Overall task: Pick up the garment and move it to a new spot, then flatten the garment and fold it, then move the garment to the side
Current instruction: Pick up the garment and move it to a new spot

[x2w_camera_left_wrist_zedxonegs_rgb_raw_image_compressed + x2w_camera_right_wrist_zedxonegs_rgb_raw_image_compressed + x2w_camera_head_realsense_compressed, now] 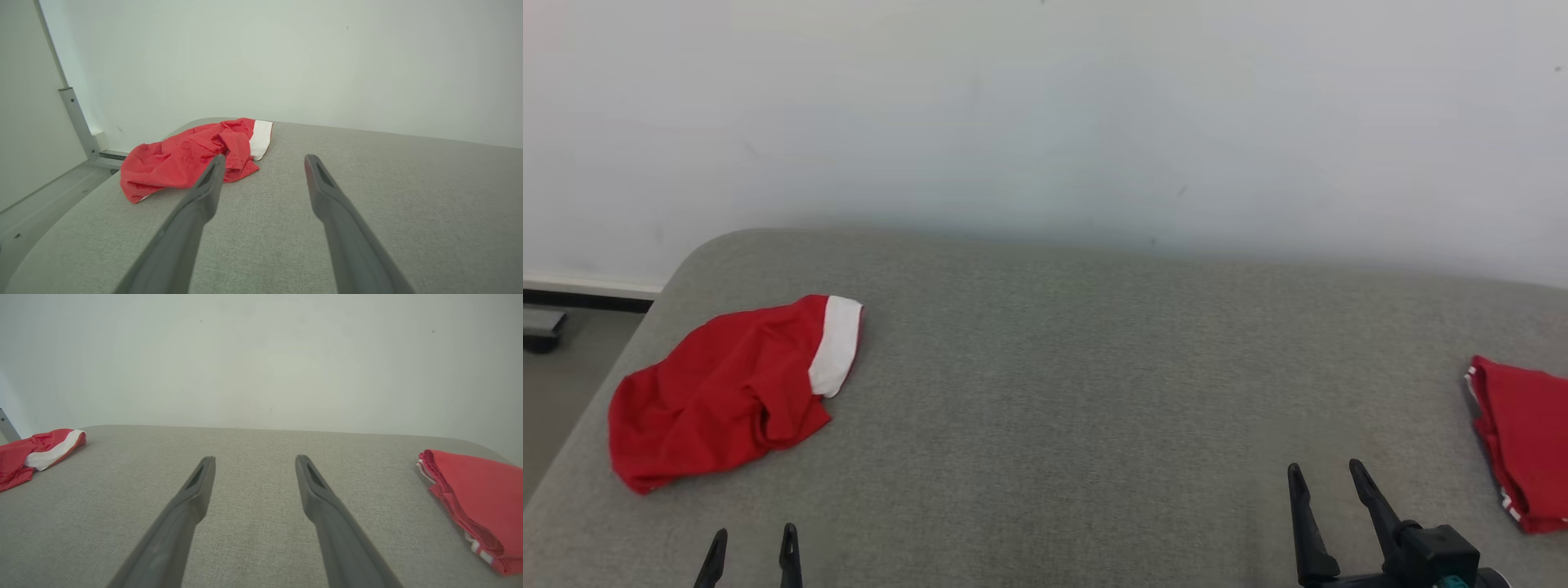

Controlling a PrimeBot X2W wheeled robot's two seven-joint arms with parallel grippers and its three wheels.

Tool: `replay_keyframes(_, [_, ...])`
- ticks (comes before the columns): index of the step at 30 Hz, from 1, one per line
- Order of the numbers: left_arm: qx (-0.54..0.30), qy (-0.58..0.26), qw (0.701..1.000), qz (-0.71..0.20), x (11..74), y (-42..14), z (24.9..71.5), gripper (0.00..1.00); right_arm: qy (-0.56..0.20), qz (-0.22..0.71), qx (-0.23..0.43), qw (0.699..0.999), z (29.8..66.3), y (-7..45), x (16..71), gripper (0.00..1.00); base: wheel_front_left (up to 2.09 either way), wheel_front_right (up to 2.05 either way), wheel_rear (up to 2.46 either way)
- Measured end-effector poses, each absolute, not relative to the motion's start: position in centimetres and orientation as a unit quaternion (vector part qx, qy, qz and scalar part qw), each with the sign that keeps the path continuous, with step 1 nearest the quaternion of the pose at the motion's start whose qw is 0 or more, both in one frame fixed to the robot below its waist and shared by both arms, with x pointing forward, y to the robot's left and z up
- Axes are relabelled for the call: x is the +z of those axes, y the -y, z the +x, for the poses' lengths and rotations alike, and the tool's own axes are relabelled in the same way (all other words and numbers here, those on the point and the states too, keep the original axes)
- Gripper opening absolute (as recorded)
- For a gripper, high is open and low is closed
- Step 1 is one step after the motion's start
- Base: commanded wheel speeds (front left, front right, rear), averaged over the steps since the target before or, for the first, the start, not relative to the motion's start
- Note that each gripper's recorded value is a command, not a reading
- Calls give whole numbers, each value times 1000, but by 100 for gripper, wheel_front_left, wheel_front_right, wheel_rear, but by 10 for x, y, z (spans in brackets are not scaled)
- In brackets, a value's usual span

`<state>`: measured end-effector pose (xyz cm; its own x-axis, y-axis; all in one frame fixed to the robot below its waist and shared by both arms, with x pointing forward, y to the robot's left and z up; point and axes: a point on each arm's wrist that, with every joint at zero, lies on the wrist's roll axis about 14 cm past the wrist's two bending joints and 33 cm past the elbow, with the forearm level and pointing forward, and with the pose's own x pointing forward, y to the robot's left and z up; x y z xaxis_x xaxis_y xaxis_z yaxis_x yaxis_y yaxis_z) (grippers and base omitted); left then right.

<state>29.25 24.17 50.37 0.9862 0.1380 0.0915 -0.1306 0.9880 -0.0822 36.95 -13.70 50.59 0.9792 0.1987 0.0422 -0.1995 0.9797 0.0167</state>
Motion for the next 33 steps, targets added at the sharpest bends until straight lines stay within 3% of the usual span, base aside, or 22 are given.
replay_keyframes(20, [262, 49, 964, -22, 499, -339, 187, 100, 18, 23, 326, 945, 385, -27, 509, 100, 0, 0, 0])
replay_keyframes(33, [295, 35, 955, -26, 493, -346, 172, 100, 3, 25, 357, 934, 388, -51, 498, 100, 0, 0, 0])
